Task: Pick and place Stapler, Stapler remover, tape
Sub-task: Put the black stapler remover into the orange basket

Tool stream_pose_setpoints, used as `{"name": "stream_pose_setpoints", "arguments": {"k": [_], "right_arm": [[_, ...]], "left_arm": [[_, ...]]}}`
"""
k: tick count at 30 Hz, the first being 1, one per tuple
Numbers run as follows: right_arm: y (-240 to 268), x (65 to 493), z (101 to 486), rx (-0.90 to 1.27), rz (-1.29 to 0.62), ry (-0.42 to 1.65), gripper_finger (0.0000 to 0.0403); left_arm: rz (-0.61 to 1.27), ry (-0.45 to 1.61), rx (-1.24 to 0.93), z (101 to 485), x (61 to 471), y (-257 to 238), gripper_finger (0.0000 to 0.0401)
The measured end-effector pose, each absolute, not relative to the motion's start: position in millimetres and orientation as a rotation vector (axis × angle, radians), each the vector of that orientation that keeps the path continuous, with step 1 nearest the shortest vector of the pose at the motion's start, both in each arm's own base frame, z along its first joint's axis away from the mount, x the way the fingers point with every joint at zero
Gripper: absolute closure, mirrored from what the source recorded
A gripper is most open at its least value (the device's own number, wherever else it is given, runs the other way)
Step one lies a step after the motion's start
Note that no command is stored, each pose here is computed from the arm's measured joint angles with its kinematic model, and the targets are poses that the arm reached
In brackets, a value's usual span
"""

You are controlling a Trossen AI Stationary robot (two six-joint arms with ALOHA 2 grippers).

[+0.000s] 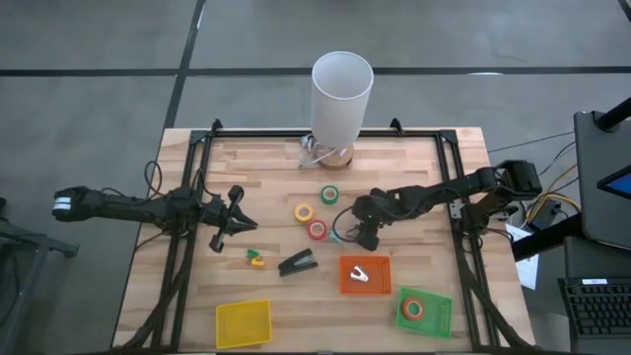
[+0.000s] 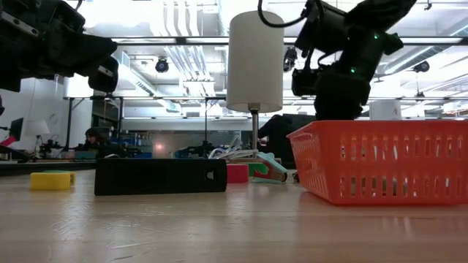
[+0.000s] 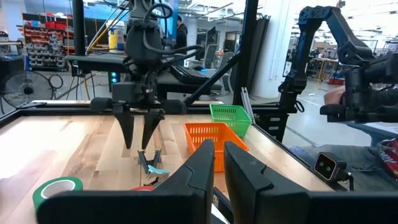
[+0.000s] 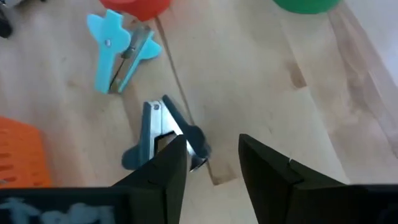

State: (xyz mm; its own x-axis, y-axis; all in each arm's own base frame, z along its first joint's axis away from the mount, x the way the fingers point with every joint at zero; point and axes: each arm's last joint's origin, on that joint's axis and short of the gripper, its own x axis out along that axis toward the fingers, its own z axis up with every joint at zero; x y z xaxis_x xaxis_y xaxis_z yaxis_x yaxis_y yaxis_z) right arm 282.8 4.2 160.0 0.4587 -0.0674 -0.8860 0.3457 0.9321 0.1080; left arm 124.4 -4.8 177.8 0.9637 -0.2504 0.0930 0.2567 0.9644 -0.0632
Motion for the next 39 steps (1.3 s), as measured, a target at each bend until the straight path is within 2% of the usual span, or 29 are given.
{"name": "stream_pose_setpoints", "arguments": {"k": [8, 39], "right_arm": [[4.2, 283.9, 155.3, 0.298, -0.246, 1.004, 0.0283], [4.5, 287.5, 136.1, 0.311, -0.262, 1.037, 0.036]], "left_arm": [[-0.257, -0.085, -0.075, 177.9, 124.4, -4.8, 0.0362], [-0.257, -0.083, -0.075, 177.7, 124.4, -4.8, 0.0362]]}}
